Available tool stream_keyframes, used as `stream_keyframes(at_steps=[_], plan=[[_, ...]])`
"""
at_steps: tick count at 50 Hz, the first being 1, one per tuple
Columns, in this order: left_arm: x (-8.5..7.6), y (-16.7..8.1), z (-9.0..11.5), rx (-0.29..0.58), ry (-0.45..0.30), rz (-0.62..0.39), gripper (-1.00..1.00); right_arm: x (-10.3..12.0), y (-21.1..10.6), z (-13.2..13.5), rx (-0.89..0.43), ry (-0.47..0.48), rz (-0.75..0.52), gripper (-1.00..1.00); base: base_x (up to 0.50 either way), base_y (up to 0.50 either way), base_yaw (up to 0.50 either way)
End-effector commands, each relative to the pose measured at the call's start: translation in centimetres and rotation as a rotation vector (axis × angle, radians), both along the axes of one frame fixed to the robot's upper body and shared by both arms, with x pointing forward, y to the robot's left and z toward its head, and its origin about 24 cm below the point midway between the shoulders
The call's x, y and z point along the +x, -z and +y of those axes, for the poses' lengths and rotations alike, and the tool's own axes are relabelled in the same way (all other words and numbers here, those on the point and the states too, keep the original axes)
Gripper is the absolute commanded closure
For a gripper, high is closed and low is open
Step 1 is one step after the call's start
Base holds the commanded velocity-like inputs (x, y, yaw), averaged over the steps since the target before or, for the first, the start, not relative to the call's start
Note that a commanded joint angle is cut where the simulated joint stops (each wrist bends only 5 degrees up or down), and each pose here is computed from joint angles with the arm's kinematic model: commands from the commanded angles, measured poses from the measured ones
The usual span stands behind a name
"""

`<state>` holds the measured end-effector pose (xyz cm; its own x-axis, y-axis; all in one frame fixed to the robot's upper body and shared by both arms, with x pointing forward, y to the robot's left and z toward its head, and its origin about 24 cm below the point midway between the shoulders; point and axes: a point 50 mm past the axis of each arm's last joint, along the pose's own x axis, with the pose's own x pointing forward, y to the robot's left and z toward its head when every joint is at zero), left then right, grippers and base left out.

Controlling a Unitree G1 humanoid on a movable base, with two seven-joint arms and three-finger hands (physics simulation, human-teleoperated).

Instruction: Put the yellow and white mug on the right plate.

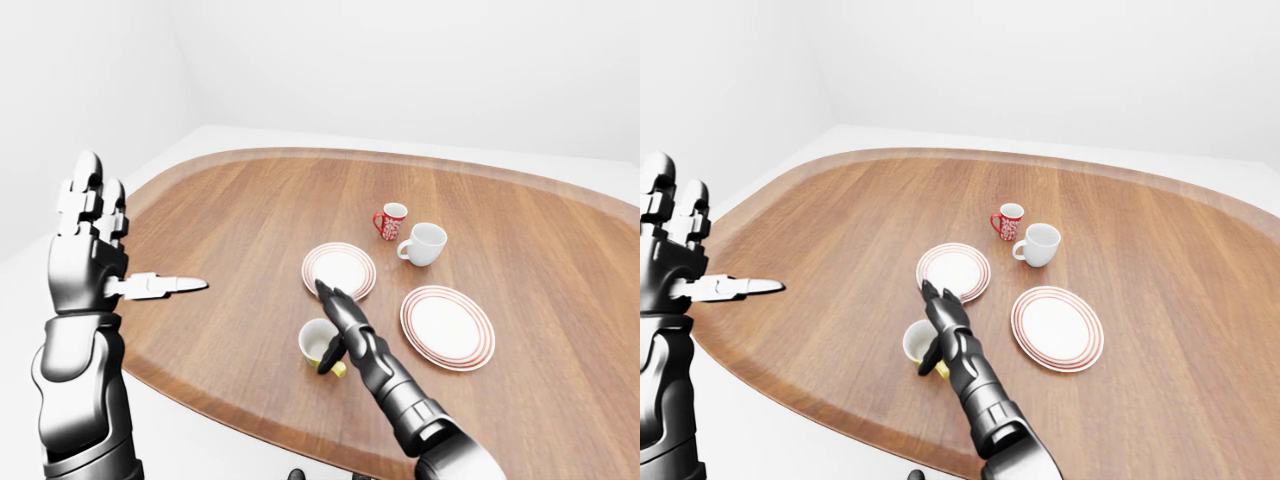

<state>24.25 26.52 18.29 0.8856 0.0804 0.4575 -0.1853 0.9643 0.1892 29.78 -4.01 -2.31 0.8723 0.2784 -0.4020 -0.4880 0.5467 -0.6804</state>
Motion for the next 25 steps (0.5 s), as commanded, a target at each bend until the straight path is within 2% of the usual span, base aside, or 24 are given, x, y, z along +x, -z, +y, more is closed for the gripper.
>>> stream_keyframes(at_steps=[1,25], plan=[[0.0,0.0,-0.1,0.001,0.002,0.002,-1.0,0.0,0.5,0.3,-0.013,-0.002,0.015,-1.0,0.0,0.0,0.0],[-0.1,-0.1,-0.1,0.005,0.004,-0.005,-1.0,-0.7,1.9,0.3,-0.022,-0.004,0.043,-1.0,0.0,0.0,0.0]])
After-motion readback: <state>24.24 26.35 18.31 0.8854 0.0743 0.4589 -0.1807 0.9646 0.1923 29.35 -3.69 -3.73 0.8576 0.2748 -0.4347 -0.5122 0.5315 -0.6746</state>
